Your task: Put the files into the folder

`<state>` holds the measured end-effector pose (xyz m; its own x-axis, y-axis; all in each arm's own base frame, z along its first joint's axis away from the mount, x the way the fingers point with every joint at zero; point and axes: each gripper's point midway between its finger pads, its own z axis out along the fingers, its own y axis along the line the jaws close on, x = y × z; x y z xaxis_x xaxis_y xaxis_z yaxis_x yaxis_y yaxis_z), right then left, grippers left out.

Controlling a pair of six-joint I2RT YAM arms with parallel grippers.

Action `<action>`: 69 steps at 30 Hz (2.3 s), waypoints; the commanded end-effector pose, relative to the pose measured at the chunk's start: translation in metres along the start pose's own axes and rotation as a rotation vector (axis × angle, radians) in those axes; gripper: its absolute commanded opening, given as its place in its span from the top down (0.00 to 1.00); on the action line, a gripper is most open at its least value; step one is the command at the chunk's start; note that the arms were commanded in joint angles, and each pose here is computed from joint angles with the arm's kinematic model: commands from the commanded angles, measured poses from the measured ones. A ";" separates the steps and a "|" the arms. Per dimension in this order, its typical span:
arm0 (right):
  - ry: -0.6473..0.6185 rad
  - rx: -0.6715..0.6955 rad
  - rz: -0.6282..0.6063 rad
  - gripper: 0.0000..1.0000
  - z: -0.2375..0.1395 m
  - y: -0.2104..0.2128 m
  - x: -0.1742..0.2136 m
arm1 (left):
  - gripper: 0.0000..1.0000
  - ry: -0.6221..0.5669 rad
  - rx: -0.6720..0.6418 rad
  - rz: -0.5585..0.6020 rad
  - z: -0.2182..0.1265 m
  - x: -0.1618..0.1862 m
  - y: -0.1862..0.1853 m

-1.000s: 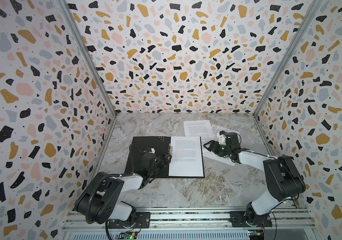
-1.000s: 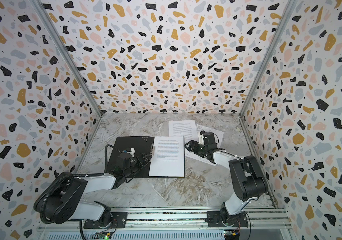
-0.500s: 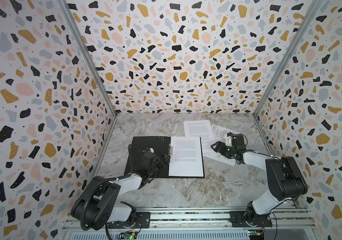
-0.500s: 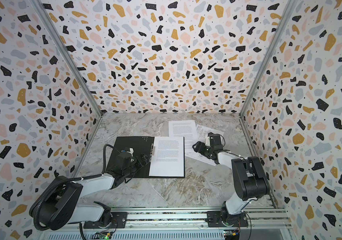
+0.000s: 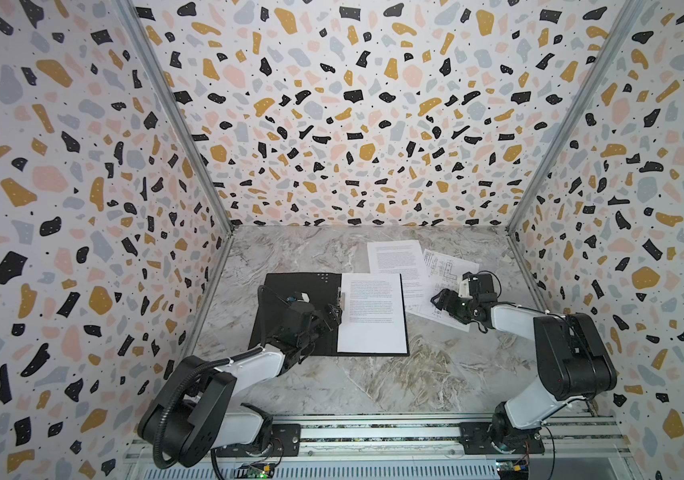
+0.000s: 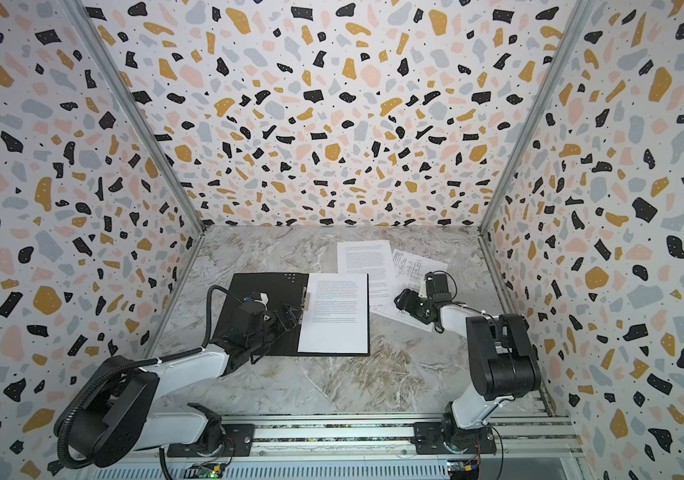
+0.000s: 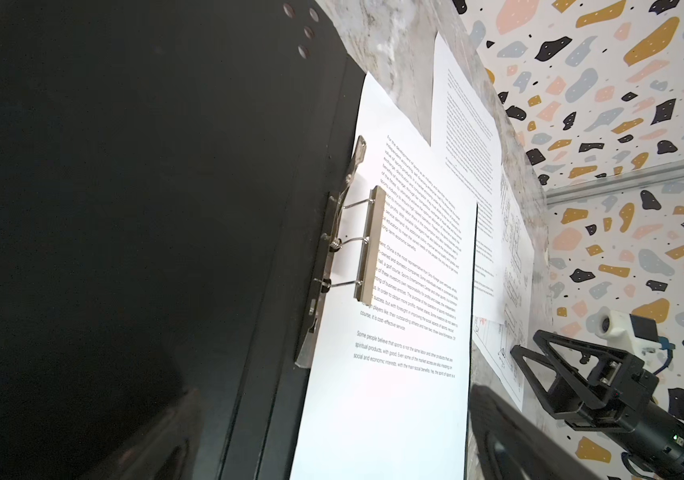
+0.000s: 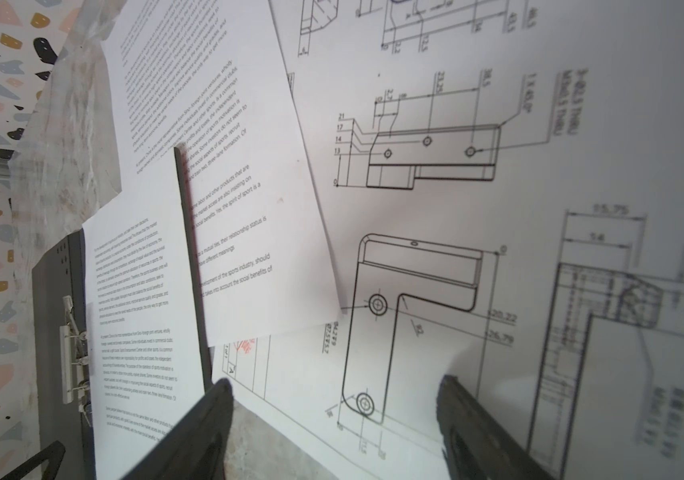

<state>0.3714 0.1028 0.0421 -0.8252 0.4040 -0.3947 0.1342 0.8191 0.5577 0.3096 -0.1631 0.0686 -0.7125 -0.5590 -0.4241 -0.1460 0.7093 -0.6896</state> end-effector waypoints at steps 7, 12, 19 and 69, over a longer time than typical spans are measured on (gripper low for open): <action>0.076 0.089 0.061 0.24 -0.017 -0.039 0.049 | 0.00 -0.064 0.037 0.038 -0.010 -0.019 -0.027; 0.085 0.078 0.092 0.24 -0.028 -0.045 0.070 | 0.00 -0.084 0.055 0.063 -0.013 -0.024 -0.044; 0.081 0.058 0.115 0.24 -0.046 -0.045 0.089 | 0.00 -0.094 0.109 0.108 -0.016 -0.023 -0.082; -0.164 0.073 0.234 0.13 -0.091 -0.110 -0.001 | 0.00 0.407 0.180 0.637 0.158 0.199 -0.217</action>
<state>0.3051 -0.0253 0.0455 -0.6661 0.6461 -0.3726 0.3682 0.7194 0.5890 0.3089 -0.4931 0.0474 -0.8293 0.1335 -0.5426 0.4509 0.7335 -0.5086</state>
